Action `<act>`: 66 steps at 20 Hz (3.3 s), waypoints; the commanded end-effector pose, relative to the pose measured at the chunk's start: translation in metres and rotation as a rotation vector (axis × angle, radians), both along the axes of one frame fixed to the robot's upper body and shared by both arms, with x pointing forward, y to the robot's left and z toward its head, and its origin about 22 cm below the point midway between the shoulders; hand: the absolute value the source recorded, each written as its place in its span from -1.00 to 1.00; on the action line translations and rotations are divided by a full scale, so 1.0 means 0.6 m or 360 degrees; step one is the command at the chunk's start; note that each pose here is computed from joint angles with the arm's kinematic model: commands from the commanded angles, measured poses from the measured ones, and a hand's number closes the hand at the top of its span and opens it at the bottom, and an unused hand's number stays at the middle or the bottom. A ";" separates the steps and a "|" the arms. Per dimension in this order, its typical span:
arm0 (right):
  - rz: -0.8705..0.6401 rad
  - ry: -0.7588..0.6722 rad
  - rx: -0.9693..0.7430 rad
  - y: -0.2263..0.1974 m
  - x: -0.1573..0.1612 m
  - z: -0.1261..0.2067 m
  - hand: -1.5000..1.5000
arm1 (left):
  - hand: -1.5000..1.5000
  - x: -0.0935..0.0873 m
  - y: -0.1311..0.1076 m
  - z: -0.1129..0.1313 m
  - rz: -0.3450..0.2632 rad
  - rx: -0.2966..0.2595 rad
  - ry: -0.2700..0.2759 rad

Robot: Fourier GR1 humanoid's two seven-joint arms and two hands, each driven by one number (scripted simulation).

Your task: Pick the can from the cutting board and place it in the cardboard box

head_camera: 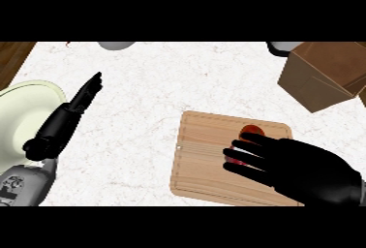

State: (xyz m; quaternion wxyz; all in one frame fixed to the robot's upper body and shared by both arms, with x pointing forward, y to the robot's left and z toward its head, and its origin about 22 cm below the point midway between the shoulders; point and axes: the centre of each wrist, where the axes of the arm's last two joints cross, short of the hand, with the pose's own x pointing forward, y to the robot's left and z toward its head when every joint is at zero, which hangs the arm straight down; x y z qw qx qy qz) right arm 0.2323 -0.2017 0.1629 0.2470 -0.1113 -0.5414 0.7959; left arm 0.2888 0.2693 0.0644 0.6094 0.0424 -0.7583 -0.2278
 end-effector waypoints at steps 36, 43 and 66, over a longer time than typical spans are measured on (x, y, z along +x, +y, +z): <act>-0.0170 -0.0166 -0.0194 0.044 0.073 -0.156 -1.00 | 0.00 -0.002 -0.005 0.009 0.0013 0.0020 0.0009; -0.0143 -0.0112 -0.0204 0.012 0.087 -0.188 -1.00 | 0.00 0.000 -0.001 -0.018 0.0008 0.0014 -0.0017; -0.1073 -0.0257 0.0472 0.118 0.228 -0.172 1.00 | 0.00 0.004 -0.021 0.009 -0.0091 -0.0005 -0.0017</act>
